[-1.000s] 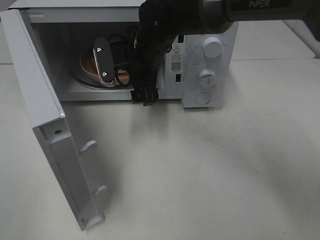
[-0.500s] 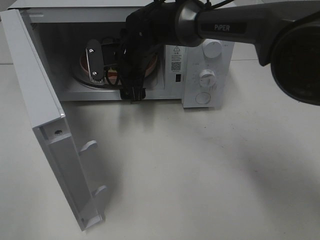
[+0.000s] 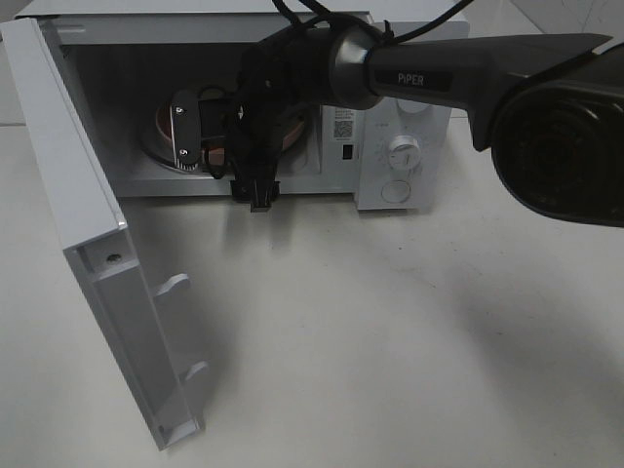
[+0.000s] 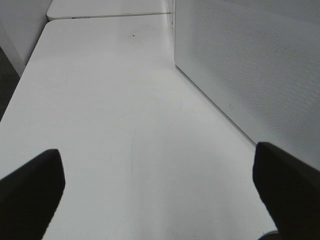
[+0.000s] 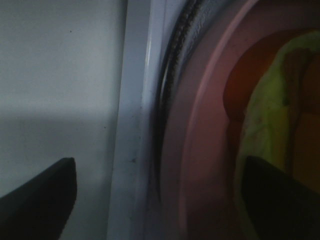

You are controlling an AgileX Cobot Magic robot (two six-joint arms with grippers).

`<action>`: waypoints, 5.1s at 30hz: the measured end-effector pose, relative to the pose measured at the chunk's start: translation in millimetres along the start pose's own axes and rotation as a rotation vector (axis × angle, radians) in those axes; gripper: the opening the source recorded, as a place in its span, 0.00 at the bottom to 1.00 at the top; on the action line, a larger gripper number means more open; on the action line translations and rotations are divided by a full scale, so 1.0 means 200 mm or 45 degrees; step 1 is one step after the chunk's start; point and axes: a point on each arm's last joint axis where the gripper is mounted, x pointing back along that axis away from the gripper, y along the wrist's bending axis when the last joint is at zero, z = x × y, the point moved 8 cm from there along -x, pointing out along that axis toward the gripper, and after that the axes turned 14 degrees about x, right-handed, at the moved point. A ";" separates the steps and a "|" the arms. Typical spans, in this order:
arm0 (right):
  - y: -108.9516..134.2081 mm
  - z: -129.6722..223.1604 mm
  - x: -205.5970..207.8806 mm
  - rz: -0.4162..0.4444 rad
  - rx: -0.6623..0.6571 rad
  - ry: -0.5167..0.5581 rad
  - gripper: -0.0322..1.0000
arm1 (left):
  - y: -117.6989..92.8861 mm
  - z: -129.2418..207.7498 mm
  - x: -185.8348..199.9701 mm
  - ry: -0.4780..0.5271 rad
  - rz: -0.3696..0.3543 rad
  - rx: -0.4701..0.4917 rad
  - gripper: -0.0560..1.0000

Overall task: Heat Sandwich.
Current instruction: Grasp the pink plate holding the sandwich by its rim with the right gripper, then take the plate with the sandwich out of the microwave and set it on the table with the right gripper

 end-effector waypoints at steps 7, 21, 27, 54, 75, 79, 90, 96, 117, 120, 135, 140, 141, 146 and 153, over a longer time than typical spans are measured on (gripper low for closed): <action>0.04 -0.03 0.00 -0.062 -0.069 -0.037 0.80 | 0.01 0.00 0.00 -0.002 -0.011 -0.006 0.96; 0.03 -0.03 0.02 -0.066 -0.072 -0.037 0.18 | 0.01 0.00 0.00 -0.002 -0.011 -0.006 0.96; 0.02 -0.02 0.03 -0.064 -0.061 -0.029 0.13 | 0.01 0.00 0.00 -0.002 -0.011 -0.006 0.96; 0.06 0.00 0.13 -0.114 0.004 -0.019 0.12 | 0.01 0.00 0.00 -0.002 -0.011 -0.006 0.96; 0.19 -0.03 0.23 -0.123 0.071 -0.049 0.11 | 0.01 0.00 0.00 -0.003 -0.011 -0.006 0.96; 0.21 -0.05 0.28 -0.122 0.097 -0.056 0.11 | 0.01 0.00 0.00 -0.003 -0.011 -0.006 0.96; 0.26 -0.05 0.33 -0.101 0.132 -0.067 0.11 | 0.01 0.00 0.00 -0.003 -0.011 -0.006 0.96; 0.29 -0.06 0.39 -0.070 0.169 -0.071 0.11 | 0.01 0.00 0.00 -0.003 -0.011 -0.006 0.96; 0.41 -0.03 0.56 -0.009 0.215 -0.098 0.11 | 0.01 0.00 0.00 -0.003 -0.011 -0.006 0.96; 0.44 -0.02 0.60 0.007 0.220 -0.104 0.11 | 0.01 0.00 0.00 -0.003 -0.011 -0.006 0.96; 0.60 0.04 0.74 0.027 0.261 -0.105 0.11 | 0.01 0.00 0.00 -0.003 -0.011 -0.006 0.96; 0.66 0.06 0.81 0.022 0.265 -0.105 0.11 | 0.01 0.00 0.00 -0.003 -0.011 -0.006 0.96; 0.66 0.06 0.81 0.022 0.265 -0.105 0.11 | 0.01 0.00 0.00 -0.003 -0.011 -0.006 0.96; 0.73 0.09 0.87 0.014 0.254 -0.103 0.11 | 0.01 0.00 0.00 -0.003 -0.011 -0.006 0.96; 0.80 0.12 0.95 0.022 0.250 -0.103 0.11 | 0.01 0.00 0.00 -0.003 -0.011 -0.006 0.96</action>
